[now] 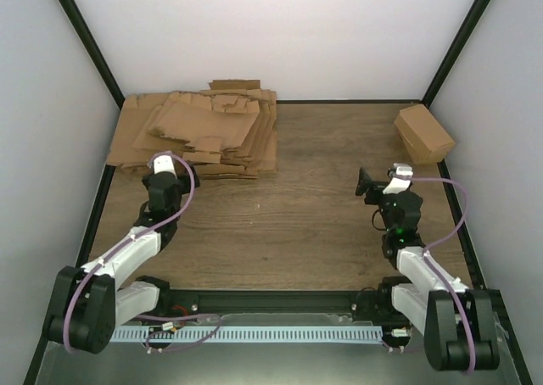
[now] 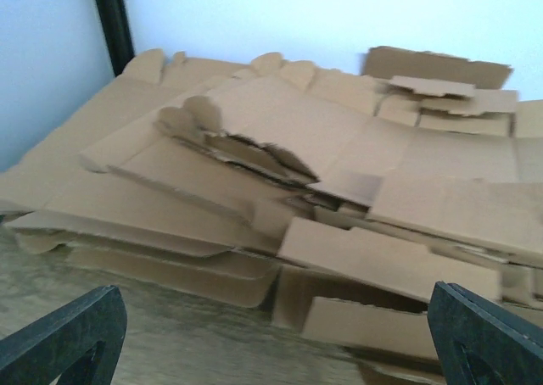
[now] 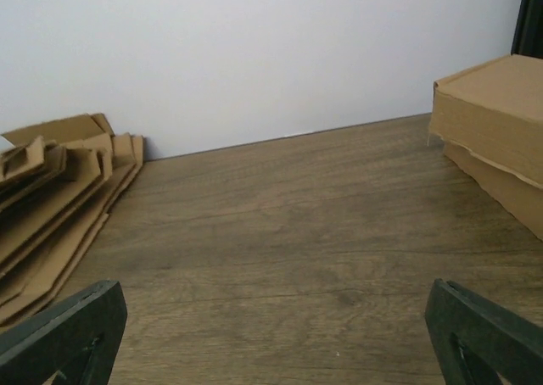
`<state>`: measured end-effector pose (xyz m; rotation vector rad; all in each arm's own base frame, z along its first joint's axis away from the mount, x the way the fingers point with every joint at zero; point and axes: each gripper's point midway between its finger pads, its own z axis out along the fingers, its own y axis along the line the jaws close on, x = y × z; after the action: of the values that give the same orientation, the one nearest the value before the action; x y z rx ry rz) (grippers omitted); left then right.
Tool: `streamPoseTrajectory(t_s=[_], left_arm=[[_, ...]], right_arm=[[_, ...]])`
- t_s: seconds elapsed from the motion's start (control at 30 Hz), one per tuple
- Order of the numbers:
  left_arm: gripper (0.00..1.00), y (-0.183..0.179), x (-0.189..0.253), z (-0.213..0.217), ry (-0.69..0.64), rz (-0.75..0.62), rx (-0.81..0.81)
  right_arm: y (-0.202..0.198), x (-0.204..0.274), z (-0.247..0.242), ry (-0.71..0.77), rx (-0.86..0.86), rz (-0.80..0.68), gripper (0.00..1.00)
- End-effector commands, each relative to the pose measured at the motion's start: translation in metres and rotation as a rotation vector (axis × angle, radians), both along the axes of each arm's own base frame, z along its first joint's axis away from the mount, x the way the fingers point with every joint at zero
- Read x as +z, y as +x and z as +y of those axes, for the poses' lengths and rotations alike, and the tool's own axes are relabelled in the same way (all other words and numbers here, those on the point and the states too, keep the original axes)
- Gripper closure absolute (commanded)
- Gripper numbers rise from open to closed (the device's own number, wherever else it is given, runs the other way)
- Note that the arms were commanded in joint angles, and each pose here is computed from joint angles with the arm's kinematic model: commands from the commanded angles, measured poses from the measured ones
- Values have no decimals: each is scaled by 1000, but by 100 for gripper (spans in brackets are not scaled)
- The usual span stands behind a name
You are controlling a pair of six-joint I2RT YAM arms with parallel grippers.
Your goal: Fold the paper box
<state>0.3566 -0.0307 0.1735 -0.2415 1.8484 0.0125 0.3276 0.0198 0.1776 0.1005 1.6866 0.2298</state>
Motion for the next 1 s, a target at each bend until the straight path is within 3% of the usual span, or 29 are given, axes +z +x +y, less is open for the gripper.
streamPoseTrajectory(t_s=[0.0,0.53,0.73,0.97], left_arm=[[0,7,11,22,26,-111,56],[0,29,-22,57,68,-79,73],[0,34,-35,59,89,-54,81],[0,36,-36,61,89,-49,85]], right_arm=[[17,18,-6,-49,-41,-73,0],[59,-30,-21,-60,-69,40,0],[56,-20,-16,-124,-36,-46,0],[71,-34,-3,-153,45,-1,0]])
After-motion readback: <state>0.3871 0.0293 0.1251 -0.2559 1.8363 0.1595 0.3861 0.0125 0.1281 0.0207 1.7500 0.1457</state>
